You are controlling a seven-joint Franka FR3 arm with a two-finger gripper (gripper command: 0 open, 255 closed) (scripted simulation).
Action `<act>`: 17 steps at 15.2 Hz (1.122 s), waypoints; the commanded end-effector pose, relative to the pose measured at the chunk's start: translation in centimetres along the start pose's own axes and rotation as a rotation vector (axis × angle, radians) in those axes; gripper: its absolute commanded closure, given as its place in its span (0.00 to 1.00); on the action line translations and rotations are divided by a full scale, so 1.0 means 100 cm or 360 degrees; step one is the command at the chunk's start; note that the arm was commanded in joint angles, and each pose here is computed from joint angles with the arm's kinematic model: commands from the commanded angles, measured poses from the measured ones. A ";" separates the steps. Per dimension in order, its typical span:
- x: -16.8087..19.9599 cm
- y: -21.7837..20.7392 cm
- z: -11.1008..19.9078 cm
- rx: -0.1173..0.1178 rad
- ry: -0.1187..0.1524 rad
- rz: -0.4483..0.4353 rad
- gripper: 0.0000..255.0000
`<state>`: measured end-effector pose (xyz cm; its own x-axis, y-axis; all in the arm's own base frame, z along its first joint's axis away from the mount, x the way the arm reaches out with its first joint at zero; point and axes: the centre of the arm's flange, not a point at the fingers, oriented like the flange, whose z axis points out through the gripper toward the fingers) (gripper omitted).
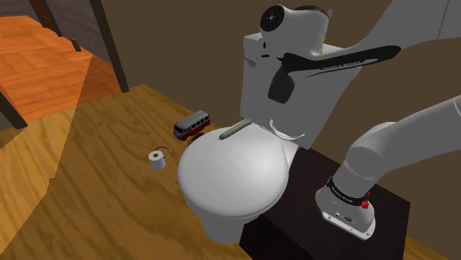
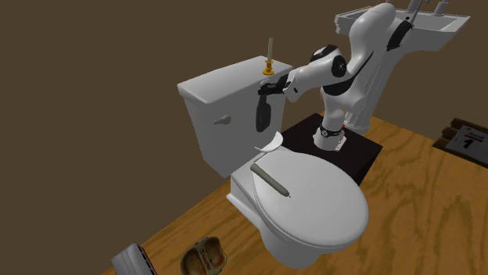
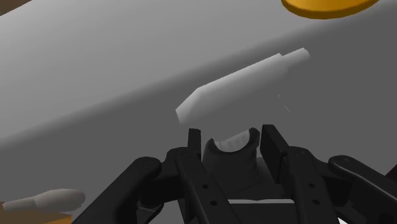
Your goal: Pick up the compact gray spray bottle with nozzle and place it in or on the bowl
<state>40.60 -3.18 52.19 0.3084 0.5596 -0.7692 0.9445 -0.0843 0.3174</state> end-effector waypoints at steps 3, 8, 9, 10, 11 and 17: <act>0.003 -0.036 0.046 0.0386 -0.0236 0.0000 1.00; 0.023 -0.044 0.060 0.0386 -0.0236 0.0000 1.00; 0.027 -0.046 0.063 0.0386 -0.0236 0.0000 1.00; 0.031 -0.048 0.066 0.0386 -0.0236 0.0000 1.00; 0.035 -0.049 0.069 0.0386 -0.0236 0.0000 1.00; 0.059 -0.059 0.087 0.0386 -0.0236 0.0000 1.00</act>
<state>39.94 -2.98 43.37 0.3068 0.5948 -0.7430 0.9428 -0.0827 0.3230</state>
